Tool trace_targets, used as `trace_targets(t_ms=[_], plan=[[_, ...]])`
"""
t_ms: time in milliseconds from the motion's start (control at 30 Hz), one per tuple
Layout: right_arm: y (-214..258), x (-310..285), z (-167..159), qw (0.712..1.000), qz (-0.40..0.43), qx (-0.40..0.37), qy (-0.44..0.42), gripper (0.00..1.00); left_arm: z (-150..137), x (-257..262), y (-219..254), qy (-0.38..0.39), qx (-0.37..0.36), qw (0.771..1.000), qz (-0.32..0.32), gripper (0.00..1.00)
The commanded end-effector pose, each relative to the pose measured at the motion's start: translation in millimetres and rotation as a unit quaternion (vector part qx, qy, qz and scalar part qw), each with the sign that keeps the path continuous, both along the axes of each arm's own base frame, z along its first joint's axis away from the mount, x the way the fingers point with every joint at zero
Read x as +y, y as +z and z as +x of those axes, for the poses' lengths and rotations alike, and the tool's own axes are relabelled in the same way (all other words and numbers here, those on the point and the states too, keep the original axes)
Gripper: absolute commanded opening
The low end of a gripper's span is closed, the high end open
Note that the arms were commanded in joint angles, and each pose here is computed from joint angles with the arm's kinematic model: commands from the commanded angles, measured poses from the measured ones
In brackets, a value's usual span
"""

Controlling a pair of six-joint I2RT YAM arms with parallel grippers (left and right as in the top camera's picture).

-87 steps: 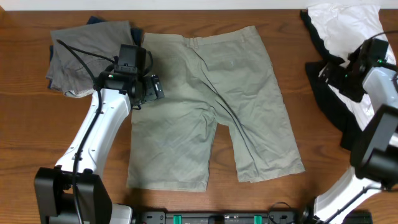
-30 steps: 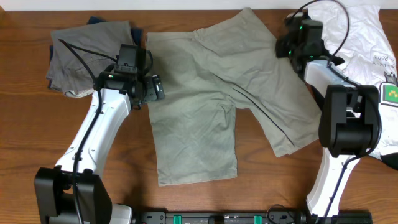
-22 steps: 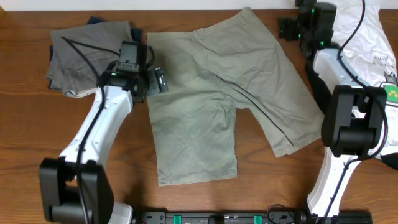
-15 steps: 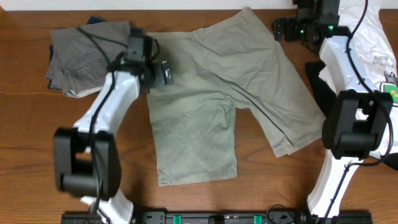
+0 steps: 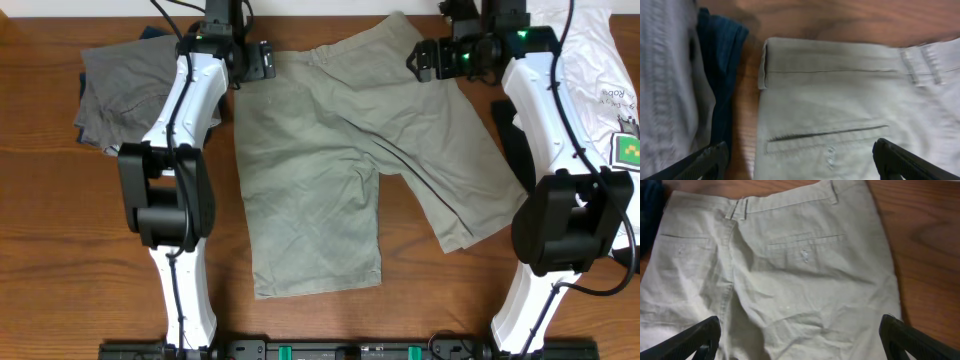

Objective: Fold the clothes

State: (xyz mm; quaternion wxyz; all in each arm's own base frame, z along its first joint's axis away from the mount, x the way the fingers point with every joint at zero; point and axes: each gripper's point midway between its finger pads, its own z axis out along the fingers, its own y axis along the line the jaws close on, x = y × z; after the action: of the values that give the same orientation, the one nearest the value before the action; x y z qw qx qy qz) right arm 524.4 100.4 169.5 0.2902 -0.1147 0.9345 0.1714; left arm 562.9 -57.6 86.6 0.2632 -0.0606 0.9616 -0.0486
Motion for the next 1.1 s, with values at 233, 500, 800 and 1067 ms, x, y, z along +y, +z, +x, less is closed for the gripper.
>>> trace_targets(t_ms=[233, 500, 800, 1067], plan=[[17, 25, -3, 0.999, 0.009, -0.02, 0.028, 0.98, 13, -4, -22, -0.038, -0.004, 0.999, 0.007, 0.91], [17, 30, -4, 0.999, 0.01, -0.021, 0.032, 0.98, 22, -4, -37, -0.042, -0.01, 0.999, 0.01, 0.86], [17, 34, -5, 0.999, 0.01, -0.021, 0.036, 0.99, 28, 0, -52, -0.034, -0.014, 0.999, 0.021, 0.85], [17, 36, -5, 0.999, 0.01, -0.021, 0.038, 0.99, 26, 0, -74, -0.033, 0.002, 0.999, 0.021, 0.81]])
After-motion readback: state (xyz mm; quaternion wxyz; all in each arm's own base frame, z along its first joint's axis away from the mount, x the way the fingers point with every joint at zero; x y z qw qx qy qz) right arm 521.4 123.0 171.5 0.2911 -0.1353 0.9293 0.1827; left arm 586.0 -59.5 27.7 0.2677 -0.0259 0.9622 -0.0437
